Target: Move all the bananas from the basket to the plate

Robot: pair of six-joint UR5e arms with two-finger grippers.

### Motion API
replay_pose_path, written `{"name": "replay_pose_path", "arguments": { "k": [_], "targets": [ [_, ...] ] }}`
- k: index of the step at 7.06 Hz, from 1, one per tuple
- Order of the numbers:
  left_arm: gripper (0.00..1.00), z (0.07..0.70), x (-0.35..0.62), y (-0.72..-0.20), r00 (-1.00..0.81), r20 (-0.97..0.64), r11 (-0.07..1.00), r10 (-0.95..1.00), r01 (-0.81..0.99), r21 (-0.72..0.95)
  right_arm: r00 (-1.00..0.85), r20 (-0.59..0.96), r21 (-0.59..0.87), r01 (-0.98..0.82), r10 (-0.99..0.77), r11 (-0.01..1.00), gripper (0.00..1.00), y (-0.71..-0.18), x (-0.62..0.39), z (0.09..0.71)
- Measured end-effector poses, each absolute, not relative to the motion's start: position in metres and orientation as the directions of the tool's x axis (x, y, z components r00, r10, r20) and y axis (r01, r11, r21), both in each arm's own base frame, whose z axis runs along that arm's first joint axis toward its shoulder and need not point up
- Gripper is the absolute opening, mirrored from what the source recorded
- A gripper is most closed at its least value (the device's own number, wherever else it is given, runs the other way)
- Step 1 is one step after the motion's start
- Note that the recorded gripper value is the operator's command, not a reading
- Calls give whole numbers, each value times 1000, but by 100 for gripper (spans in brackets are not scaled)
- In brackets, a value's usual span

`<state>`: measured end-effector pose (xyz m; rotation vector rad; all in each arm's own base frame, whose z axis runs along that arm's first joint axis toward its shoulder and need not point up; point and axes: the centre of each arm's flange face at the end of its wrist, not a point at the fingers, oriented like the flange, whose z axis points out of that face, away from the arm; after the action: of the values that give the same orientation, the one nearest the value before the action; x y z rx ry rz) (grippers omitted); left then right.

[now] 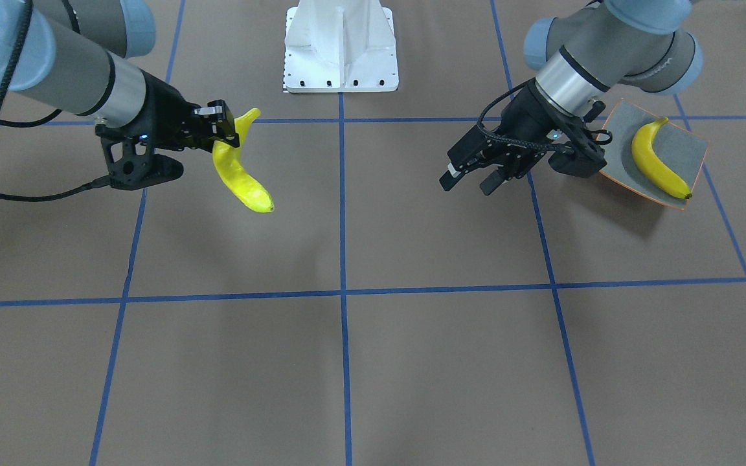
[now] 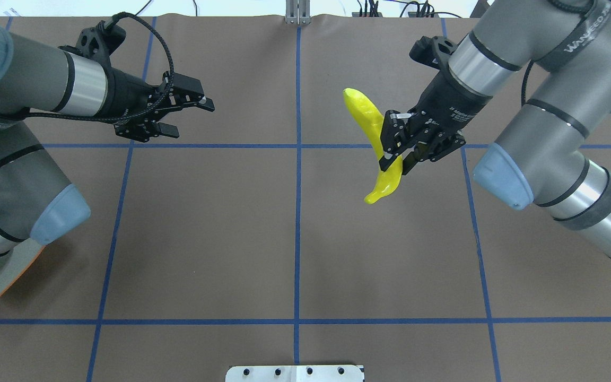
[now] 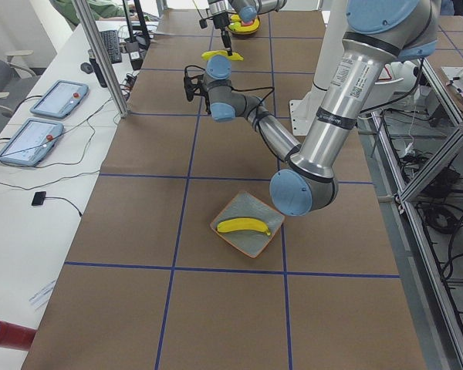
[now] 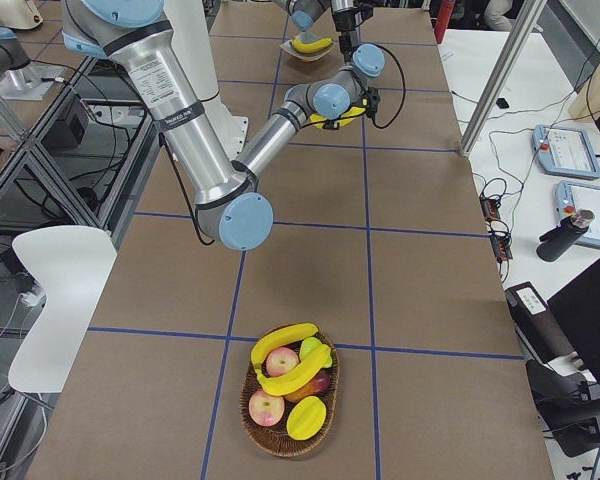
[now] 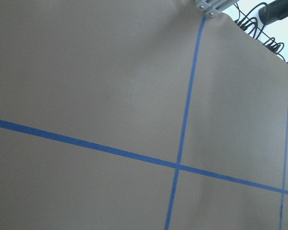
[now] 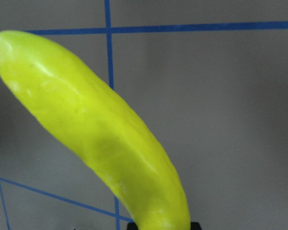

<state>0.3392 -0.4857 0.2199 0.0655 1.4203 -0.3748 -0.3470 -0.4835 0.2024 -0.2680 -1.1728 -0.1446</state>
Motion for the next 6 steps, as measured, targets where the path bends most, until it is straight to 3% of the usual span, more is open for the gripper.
{"name": "replay_pose_path", "arguments": {
  "k": [6],
  "targets": [
    [100,145,430,-412,-95,-977,944,-191,253,-209,347,938,-97,282,-8,954,0,-447,-399,181]
  ]
}}
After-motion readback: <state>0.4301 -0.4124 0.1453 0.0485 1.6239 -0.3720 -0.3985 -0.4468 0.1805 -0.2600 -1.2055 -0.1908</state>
